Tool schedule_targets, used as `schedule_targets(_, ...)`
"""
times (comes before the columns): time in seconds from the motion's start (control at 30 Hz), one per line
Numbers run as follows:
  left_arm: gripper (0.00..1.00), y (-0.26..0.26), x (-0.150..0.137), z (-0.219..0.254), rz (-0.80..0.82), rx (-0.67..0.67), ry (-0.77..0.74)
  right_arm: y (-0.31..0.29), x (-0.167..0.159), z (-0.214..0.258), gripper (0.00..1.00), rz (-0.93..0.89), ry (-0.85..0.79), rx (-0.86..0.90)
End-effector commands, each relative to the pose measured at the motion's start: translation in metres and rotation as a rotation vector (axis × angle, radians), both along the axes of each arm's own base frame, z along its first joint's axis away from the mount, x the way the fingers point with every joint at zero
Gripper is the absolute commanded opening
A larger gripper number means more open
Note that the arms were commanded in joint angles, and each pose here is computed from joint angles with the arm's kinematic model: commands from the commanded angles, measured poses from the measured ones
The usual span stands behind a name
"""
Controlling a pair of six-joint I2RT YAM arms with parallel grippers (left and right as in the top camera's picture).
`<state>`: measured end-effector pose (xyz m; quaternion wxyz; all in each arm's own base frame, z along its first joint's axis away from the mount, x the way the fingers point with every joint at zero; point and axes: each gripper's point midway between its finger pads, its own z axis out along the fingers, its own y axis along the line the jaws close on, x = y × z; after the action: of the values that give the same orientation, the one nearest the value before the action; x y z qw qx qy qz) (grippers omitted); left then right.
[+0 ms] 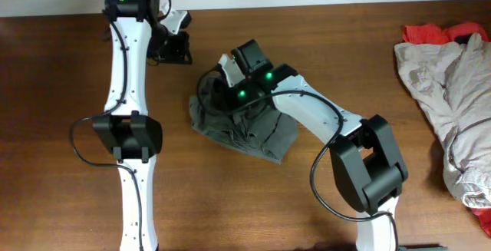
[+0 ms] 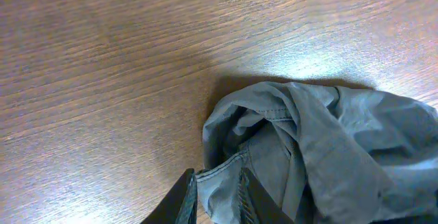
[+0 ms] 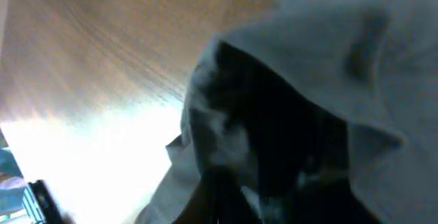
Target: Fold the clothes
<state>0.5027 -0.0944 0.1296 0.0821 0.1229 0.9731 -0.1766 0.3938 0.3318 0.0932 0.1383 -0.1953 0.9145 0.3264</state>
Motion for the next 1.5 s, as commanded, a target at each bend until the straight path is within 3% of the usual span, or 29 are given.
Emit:
schedule_targets(0.0,0.21,0.01,-0.001,0.054,0.006,-0.011,-0.124,-0.032,0.022,0.052,0.04,-0.053,-0.135,0.017)
schedule_targets(0.17,0.22,0.018,0.0,0.059,0.021,-0.01,-0.134,-0.077,0.049,0.068,0.04,-0.163,-0.161,0.027)
schedule_targets(0.33,0.22,0.018,0.0,0.059,0.02,-0.01,-0.134,-0.094,0.057,0.026,0.04,-0.2,-0.074,-0.014)
schedule_targets(0.5,0.22,0.018,0.0,0.059,0.021,-0.01,-0.135,-0.064,0.041,-0.014,0.04,-0.138,0.021,-0.01)
schedule_targets(0.73,0.22,0.025,0.001,0.057,0.032,0.023,-0.136,0.005,-0.007,-0.011,0.04,0.091,0.024,0.071)
schedule_targets(1.1,0.22,0.027,0.001,0.057,0.034,0.023,-0.136,-0.003,-0.021,-0.077,0.04,-0.043,0.089,-0.165)
schedule_targets(1.3,0.25,0.017,-0.001,0.061,0.036,-0.031,-0.13,-0.007,-0.024,-0.115,0.04,-0.056,0.112,-0.18)
schedule_targets(1.47,0.27,0.007,-0.004,0.076,0.025,-0.098,-0.145,-0.006,-0.026,-0.111,0.04,-0.051,0.122,-0.172)
